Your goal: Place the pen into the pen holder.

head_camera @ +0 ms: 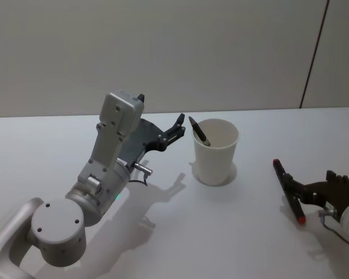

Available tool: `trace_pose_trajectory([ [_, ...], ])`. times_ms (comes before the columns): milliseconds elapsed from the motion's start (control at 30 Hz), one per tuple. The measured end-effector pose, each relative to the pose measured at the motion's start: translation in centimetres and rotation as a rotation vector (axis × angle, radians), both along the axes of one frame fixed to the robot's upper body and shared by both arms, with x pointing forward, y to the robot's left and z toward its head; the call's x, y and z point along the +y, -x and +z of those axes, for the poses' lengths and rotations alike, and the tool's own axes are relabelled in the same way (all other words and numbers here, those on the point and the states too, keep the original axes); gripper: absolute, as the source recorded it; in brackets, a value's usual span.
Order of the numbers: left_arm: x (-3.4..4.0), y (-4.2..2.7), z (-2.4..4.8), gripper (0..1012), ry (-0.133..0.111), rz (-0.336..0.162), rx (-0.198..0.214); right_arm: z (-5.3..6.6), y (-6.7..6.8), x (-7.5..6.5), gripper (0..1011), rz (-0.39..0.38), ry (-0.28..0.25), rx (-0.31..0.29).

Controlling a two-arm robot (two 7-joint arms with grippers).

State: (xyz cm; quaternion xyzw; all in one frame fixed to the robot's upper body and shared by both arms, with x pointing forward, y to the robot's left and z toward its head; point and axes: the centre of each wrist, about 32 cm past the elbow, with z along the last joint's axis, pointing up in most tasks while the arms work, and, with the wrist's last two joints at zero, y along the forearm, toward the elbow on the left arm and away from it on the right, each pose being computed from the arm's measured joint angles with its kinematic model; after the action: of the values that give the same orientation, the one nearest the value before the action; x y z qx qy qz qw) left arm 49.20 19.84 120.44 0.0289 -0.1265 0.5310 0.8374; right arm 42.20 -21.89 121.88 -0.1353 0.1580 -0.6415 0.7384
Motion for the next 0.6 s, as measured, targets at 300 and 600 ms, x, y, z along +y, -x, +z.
trace_pose_trajectory([
  [300, 0.00, 0.00, 0.00, 1001, 0.000, 0.000, 0.000, -0.6, -0.7, 0.4, 1001, 0.000, 0.015, 0.020],
  [600, 0.00, 0.00, 0.00, 1001, 0.000, 0.000, 0.000, -1.2, -1.6, 0.7, 1001, 0.007, 0.026, 0.034],
])
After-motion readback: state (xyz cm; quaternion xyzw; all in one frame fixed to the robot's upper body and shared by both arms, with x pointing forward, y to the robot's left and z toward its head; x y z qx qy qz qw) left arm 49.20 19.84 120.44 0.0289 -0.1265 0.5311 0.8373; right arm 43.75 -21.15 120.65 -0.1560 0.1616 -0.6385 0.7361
